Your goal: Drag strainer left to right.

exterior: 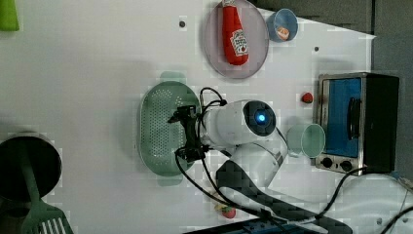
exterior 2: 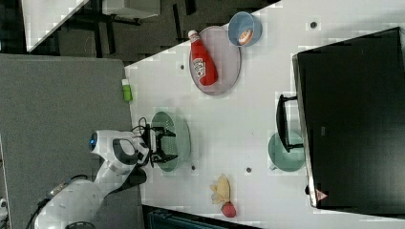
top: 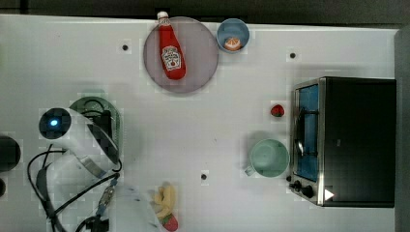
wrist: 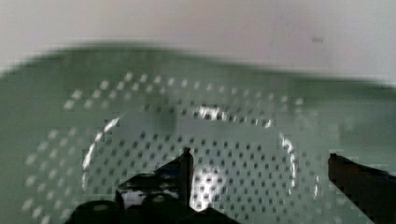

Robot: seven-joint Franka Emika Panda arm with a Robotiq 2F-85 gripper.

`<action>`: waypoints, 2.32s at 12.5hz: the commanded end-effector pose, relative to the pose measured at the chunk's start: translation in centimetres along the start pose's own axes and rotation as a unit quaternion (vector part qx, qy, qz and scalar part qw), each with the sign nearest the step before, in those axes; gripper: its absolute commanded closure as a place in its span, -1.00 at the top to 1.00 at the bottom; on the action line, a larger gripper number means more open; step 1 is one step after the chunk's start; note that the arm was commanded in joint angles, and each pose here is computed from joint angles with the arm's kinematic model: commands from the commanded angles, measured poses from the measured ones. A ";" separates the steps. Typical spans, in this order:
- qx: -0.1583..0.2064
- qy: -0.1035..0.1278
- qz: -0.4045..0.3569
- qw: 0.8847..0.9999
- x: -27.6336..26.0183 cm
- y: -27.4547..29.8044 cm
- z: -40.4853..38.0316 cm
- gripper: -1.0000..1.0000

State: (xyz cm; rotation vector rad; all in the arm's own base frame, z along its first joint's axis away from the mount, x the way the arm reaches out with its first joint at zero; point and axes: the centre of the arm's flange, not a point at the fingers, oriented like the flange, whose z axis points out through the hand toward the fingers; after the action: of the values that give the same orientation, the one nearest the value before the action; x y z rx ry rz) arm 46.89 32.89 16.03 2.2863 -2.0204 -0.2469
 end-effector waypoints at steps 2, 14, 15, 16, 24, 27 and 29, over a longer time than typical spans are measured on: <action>0.038 0.016 0.028 0.999 1.9 -1.5 -1.6 1.00; 0.042 0.040 0.074 0.996 9.4 -1.9 -1.5 1.00; 0.040 0.041 0.077 0.995 10.0 -1.8 -1.5 1.00; 0.038 0.043 0.075 0.995 10.7 -1.6 -1.4 1.00; 0.030 0.054 0.055 0.997 16.3 -0.5 -1.5 1.00; 0.026 0.063 0.053 0.996 19.1 -0.2 -1.6 1.00; 0.023 0.068 0.056 0.996 20.9 0.0 -1.5 1.00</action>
State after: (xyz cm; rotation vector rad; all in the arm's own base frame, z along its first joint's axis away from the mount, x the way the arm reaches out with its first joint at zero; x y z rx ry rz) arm 48.76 13.83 15.47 2.0706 -2.1832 -0.0552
